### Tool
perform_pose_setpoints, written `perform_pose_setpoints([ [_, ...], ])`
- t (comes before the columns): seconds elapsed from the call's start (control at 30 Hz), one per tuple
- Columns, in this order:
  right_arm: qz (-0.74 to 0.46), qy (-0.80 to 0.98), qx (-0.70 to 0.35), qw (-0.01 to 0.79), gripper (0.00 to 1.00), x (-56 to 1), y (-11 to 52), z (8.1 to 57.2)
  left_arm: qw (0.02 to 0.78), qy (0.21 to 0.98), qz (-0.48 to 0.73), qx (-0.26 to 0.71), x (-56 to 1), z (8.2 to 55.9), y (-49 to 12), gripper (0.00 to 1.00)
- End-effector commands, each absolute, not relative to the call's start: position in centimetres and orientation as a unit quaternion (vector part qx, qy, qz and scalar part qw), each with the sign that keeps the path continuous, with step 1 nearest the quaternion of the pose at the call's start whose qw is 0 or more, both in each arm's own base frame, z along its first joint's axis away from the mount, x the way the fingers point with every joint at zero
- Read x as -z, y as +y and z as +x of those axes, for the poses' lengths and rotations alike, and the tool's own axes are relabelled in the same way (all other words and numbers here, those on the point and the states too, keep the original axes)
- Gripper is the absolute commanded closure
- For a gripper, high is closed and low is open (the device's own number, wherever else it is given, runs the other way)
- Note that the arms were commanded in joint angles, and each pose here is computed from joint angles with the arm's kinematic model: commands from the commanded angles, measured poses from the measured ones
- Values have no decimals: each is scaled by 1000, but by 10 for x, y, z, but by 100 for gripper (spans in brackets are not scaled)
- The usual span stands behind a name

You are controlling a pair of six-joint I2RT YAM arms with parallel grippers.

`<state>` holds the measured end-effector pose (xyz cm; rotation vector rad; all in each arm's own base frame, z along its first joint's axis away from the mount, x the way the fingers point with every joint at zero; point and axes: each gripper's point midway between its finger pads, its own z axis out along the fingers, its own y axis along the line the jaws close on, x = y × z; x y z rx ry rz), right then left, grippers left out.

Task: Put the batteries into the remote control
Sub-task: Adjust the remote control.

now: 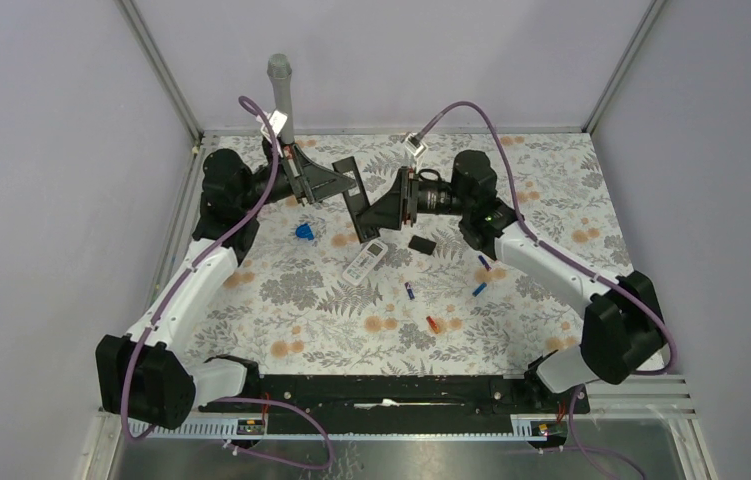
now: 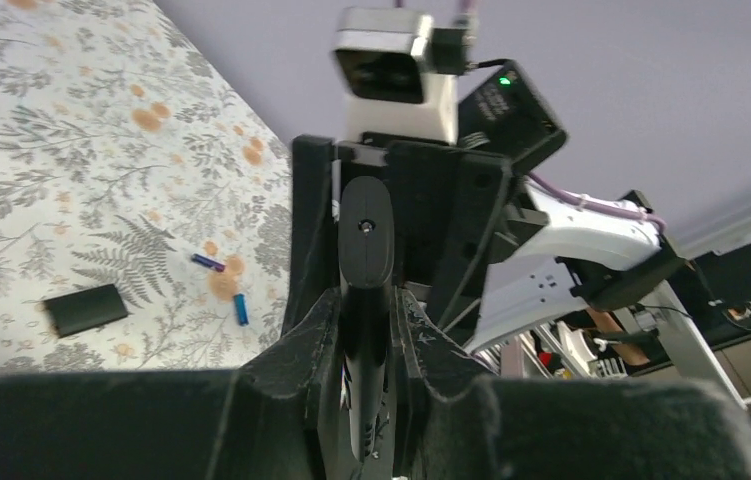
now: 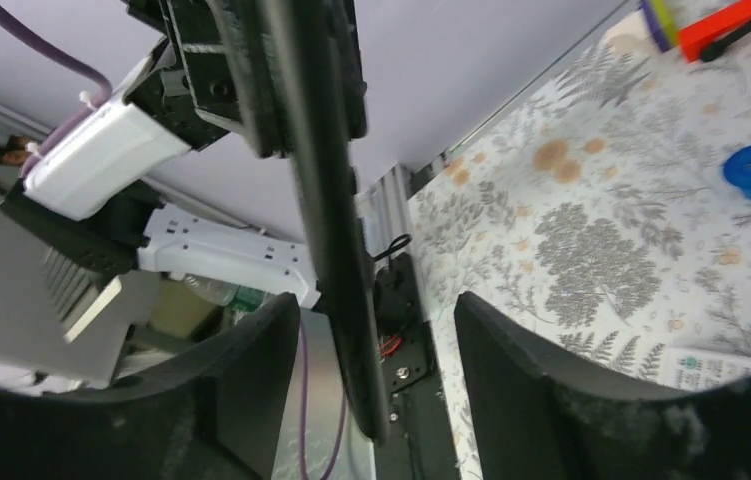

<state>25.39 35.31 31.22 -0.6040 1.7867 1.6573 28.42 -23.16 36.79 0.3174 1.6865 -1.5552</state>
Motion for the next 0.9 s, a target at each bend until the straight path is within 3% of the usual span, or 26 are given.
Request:
perform_pose_setpoints([
  [0.0, -292, 617, -675, 279, 43, -345, 364, 229, 412, 620, 171, 645, -404, 268, -238, 100],
  [0.1, -288, 620, -676, 275, 68, -345, 367, 231, 409, 617, 165, 651, -407, 268, -240, 98],
  [0.17, -287, 617, -679, 276, 80, -347, 368, 231, 403, 618, 161, 655, -407, 268, -241, 81],
  [0.23, -293, 609, -684, 273, 88, -351, 368, 228, 398, 615, 166, 660, -407, 265, -243, 53],
  [0.33, -298, 605, -689, 264, 92, -355, 369, 227, 392, 616, 168, 662, -404, 263, -247, 38],
  [0.43, -299, 604, -695, 251, 92, -354, 370, 226, 387, 617, 172, 664, -403, 261, -250, 46],
  [0.53, -294, 609, -693, 251, 91, -352, 371, 228, 385, 623, 171, 659, -398, 263, -251, 73],
  [0.57, -292, 612, -691, 251, 88, -350, 371, 229, 391, 627, 170, 652, -397, 265, -250, 89],
  [0.6, -289, 617, -687, 253, 76, -348, 371, 230, 394, 633, 167, 645, -395, 267, -250, 98],
  [0.73, -251, 651, -644, 315, 13, -337, 357, 252, 426, 666, 158, 592, -380, 280, -242, 100],
  [0.77, -237, 665, -627, 329, 8, -332, 350, 258, 436, 678, 149, 572, -375, 286, -238, 100],
  [0.87, -203, 710, -576, 351, 5, -313, 326, 275, 467, 718, 109, 505, -359, 308, -219, 100],
])
